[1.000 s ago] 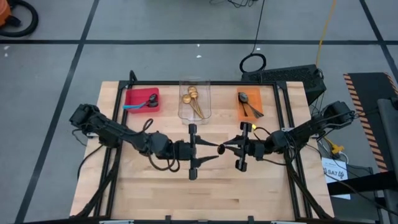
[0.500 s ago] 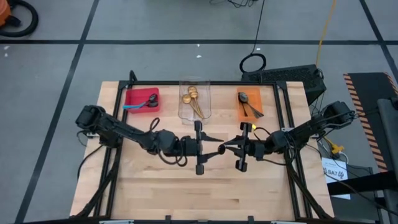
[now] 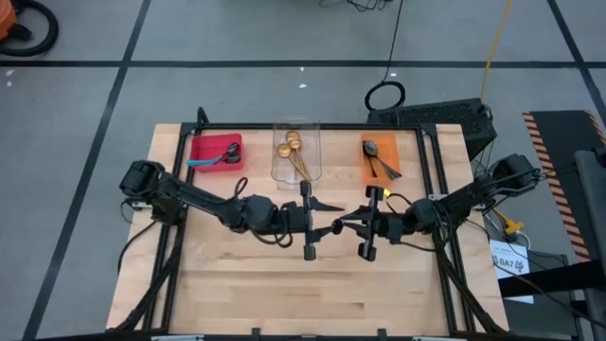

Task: Sort silverware by color (type)
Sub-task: Put the blue spoon into the red bin

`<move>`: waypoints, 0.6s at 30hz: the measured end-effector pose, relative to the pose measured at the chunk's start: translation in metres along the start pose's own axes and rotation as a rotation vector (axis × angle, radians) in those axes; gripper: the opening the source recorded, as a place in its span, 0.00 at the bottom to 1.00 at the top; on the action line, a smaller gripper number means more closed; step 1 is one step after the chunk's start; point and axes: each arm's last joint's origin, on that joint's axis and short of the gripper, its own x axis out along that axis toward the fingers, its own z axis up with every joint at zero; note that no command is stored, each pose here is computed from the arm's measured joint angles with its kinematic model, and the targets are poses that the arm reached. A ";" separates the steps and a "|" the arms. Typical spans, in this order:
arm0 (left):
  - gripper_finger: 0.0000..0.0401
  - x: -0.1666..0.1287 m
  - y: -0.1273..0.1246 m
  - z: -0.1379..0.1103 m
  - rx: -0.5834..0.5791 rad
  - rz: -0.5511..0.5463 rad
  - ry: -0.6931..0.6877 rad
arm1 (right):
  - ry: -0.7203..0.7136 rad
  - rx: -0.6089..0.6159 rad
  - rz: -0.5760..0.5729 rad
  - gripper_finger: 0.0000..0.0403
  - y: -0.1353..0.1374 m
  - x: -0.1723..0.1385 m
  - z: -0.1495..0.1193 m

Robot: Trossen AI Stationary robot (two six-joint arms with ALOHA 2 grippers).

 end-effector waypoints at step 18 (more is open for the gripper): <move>0.03 -0.001 0.000 0.000 0.002 0.019 0.018 | 0.012 0.025 -0.023 0.18 -0.001 0.000 0.000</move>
